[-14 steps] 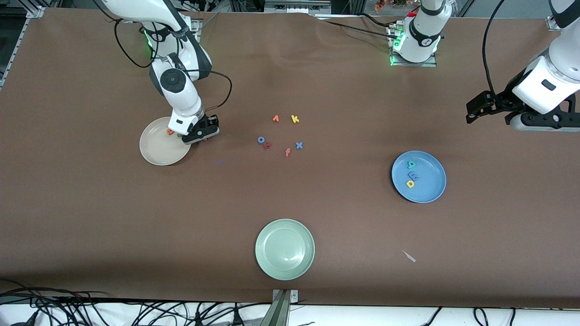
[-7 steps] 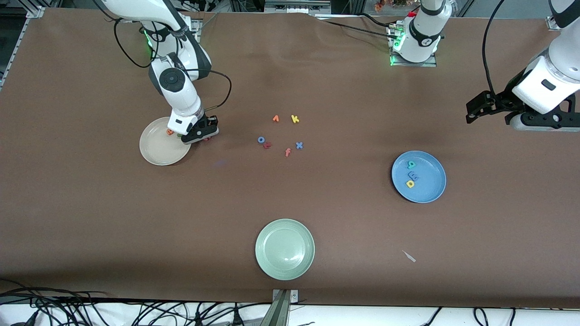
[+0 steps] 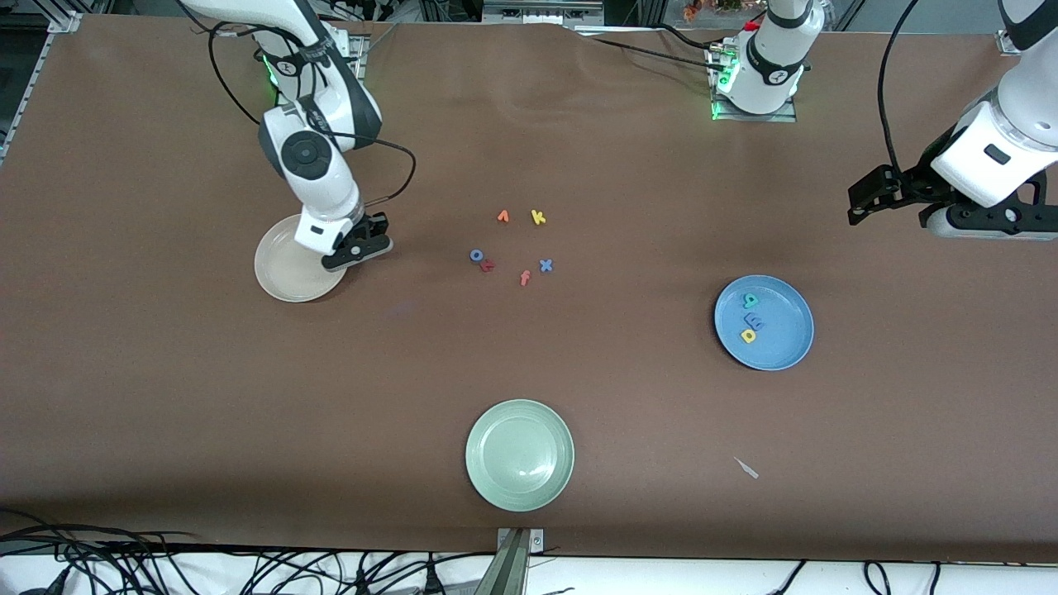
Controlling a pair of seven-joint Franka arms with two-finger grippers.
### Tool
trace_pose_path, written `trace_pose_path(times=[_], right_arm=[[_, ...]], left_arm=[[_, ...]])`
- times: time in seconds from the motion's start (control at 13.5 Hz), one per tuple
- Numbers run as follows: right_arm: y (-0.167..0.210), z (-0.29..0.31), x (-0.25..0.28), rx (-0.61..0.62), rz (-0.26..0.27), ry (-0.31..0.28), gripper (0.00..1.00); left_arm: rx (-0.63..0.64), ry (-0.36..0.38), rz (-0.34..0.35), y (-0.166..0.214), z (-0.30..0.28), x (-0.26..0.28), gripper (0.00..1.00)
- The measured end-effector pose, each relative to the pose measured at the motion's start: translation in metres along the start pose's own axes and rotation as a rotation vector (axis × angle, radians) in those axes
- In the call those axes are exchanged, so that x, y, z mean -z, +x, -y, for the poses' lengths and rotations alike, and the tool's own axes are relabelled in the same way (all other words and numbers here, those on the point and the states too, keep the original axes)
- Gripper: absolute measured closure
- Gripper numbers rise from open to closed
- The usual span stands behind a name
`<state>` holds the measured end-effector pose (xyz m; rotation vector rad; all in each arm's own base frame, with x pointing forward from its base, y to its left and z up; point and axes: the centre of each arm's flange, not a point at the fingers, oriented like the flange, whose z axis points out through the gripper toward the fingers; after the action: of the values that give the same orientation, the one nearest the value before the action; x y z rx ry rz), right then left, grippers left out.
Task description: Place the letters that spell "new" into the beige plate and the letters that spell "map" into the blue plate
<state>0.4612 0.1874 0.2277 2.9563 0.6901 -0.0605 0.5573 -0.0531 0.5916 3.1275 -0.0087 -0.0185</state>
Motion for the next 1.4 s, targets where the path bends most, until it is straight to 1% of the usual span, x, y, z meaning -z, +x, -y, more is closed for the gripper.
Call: trace_pose_path(times=[0.3,0.44,0.59,0.66,0.74,0.81,0.89,1.03,1.18,1.26,1.4], right_arm=[[-0.011,-0.064,0.011,0.037,0.031,-0.009,0.62],[-0.017,-0.09,0.011,0.018,0.033,-0.013,0.59],[-0.018,-0.099,0.015,-0.016,0.025,-0.006,0.41],[-0.017,-0.101,0.019,-0.035,0.015,0.003,0.3],[-0.015,-0.102,0.025,-0.057,0.006,0.01,0.21],[-0.01,-0.104,0.035,-0.089,0.006,0.012,0.1],[-0.003,-0.108,0.049,-0.121,0.014,0.013,0.01],[0.015,-0.117,0.094,-0.182,0.041,0.012,0.0],[0.035,-0.127,0.155,-0.213,0.052,0.012,0.0],[0.041,-0.13,0.186,-0.226,0.051,0.023,0.0],[0.049,-0.134,0.238,-0.249,0.034,0.069,0.0]], left_arm=[[-0.001,0.0,0.0,0.0,0.0,0.0,0.0],[-0.001,0.0,0.0,0.0,-0.001,0.0,0.0],[-0.001,0.001,0.0,0.0,-0.001,0.0,0.0],[-0.001,0.005,0.0,0.0,0.0,0.0,0.0],[-0.002,0.01,-0.001,0.0,0.0,0.0,0.0],[-0.001,0.01,-0.001,0.0,0.001,0.0,0.0],[0.0,0.01,-0.001,0.0,0.001,0.0,0.0],[0.002,0.01,-0.001,0.0,0.002,0.0,0.0],[0.002,0.01,-0.001,0.0,0.003,0.0,0.0],[0.002,0.01,-0.001,0.0,0.003,0.0,0.0],[0.002,0.01,-0.001,0.0,0.003,0.0,0.0]])
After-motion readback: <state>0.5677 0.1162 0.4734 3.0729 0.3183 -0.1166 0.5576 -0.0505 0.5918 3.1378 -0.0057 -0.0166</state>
